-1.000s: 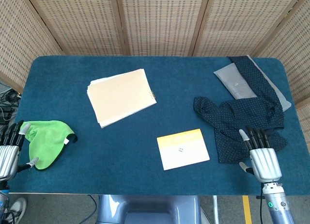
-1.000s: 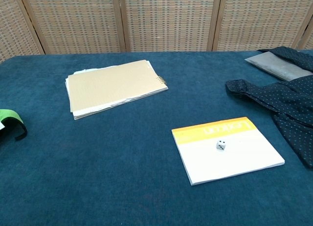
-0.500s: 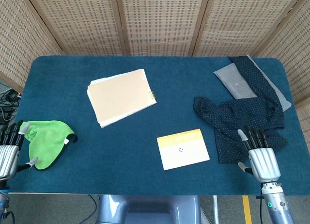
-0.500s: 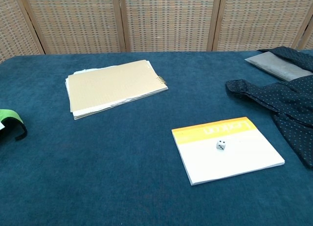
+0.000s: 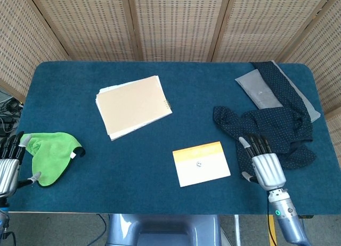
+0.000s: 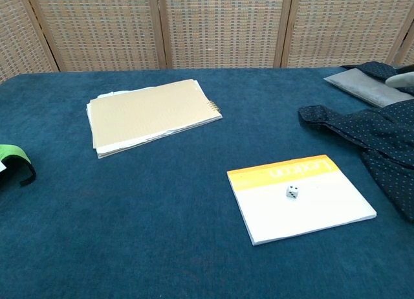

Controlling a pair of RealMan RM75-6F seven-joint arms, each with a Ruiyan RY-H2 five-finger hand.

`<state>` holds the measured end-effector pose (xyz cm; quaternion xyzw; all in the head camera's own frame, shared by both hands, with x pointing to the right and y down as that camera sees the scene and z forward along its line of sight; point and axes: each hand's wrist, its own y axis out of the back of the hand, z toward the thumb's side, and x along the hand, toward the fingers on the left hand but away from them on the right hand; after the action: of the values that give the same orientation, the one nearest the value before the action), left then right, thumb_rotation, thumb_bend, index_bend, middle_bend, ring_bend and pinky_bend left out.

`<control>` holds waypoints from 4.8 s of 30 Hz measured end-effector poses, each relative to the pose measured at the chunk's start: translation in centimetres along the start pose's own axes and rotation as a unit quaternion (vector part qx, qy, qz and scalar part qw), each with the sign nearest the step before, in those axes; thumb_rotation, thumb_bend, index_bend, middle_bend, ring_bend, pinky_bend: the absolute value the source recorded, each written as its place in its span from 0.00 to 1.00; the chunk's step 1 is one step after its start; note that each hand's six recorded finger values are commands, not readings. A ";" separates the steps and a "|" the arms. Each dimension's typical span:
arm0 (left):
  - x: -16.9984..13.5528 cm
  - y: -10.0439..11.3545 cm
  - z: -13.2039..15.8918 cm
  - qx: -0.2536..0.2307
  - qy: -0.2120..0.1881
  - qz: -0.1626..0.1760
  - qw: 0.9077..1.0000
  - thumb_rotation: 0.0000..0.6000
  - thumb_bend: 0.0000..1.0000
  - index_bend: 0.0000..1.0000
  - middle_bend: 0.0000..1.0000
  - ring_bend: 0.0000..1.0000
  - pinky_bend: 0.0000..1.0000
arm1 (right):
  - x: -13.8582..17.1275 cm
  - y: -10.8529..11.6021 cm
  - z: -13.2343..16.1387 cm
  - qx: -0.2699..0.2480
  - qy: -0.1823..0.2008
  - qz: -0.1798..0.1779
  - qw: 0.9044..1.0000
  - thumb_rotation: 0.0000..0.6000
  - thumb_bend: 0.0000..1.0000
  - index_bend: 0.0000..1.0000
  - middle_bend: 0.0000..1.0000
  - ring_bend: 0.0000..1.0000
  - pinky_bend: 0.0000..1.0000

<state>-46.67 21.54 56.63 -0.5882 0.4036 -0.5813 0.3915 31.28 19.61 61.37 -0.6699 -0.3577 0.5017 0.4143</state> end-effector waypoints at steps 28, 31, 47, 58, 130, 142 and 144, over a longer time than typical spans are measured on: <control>0.7 -0.9 -0.5 -0.013 0.001 -0.020 1.000 1.00 0.00 0.00 0.00 0.00 0.00 | -8.0 -7.4 9.9 -0.060 0.028 0.075 0.995 1.00 0.32 0.49 0.11 0.00 0.02; 0.7 -0.9 -0.5 -0.013 -0.001 -0.021 1.000 1.00 0.00 0.00 0.00 0.00 0.00 | -8.0 -7.8 9.9 -0.059 0.025 0.082 0.995 1.00 0.33 0.49 0.11 0.00 0.02; 0.8 -1.1 -0.4 -0.011 -0.001 -0.023 1.000 1.00 0.00 0.00 0.00 0.00 0.00 | -7.7 -9.5 8.9 -0.064 0.004 0.109 0.992 1.00 0.39 0.51 0.13 0.00 0.02; 0.8 -1.2 -0.4 -0.010 -0.002 -0.024 1.000 1.00 0.00 0.00 0.00 0.00 0.00 | -7.6 -10.0 9.3 -0.068 0.007 0.117 0.991 1.00 0.39 0.53 0.14 0.00 0.02; 0.7 -0.8 -0.4 -0.013 0.000 -0.019 1.000 1.00 0.00 0.00 0.00 0.00 0.00 | -7.8 -0.7 5.7 -0.016 -0.015 0.042 0.999 1.00 0.37 0.19 0.00 0.00 0.00; 0.5 -0.4 -0.6 -0.015 0.002 -0.010 1.000 1.00 0.00 0.00 0.00 0.00 0.00 | -1.9 1.3 -0.7 0.015 -0.049 -0.006 0.999 1.00 0.23 0.00 0.00 0.00 0.00; 0.5 -0.4 -0.6 -0.013 0.002 -0.010 1.000 1.00 0.00 0.00 0.00 0.00 0.00 | -0.4 1.5 -2.2 0.017 -0.063 -0.012 0.998 1.00 0.23 0.00 0.00 0.00 0.00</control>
<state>-47.25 21.25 57.24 -0.5960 0.4062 -0.5813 0.3768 33.39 18.19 60.48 -0.6259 -0.3824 0.5437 0.4080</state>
